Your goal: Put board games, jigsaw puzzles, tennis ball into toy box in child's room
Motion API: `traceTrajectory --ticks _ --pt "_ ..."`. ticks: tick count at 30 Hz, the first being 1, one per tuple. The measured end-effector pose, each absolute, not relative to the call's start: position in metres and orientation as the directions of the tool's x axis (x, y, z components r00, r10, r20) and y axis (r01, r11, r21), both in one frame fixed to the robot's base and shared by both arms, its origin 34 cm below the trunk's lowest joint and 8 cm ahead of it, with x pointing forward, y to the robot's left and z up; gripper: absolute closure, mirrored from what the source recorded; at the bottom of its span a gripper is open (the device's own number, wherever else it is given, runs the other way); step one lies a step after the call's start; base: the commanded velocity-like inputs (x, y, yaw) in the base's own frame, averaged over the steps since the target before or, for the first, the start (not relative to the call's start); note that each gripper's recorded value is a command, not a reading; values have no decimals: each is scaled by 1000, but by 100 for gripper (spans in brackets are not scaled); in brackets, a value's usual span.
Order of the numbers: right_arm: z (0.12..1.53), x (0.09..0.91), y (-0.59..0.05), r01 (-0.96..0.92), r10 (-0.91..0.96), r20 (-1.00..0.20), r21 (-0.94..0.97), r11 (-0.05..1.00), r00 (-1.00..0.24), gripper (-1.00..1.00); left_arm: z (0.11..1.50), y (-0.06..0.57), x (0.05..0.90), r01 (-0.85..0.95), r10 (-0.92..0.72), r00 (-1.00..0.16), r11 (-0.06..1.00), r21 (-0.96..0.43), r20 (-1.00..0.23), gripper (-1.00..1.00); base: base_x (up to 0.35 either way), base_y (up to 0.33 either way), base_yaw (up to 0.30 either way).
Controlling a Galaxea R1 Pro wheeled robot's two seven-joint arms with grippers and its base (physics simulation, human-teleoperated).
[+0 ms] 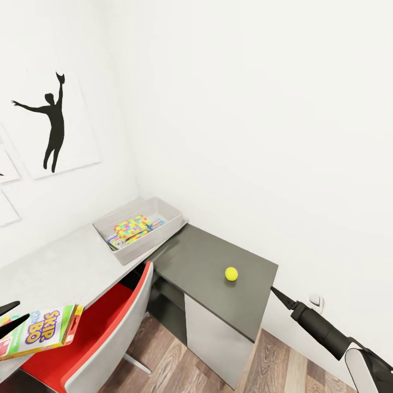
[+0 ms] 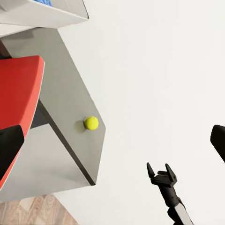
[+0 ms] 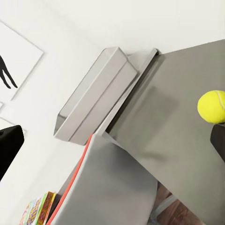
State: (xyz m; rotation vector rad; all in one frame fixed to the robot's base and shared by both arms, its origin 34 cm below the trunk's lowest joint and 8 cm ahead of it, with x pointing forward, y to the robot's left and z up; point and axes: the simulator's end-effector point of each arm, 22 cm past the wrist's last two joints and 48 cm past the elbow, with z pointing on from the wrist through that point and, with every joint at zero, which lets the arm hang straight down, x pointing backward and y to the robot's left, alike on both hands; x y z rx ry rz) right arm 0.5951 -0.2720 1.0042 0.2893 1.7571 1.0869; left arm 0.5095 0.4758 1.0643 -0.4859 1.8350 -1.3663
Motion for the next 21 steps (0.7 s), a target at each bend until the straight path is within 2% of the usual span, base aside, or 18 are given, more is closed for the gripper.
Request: traceTrajectory --ticks 11,21 --pt "1003 595 -271 -278 626 -625 776 566 -467 -100 1062 482 508 132 -710 -610 347 -929 -352 -100 -6 2 0" --pt "1003 595 -271 -279 626 -624 776 566 -467 -100 1062 489 506 124 -724 -594 350 -929 -352 -100 -135 73 0"
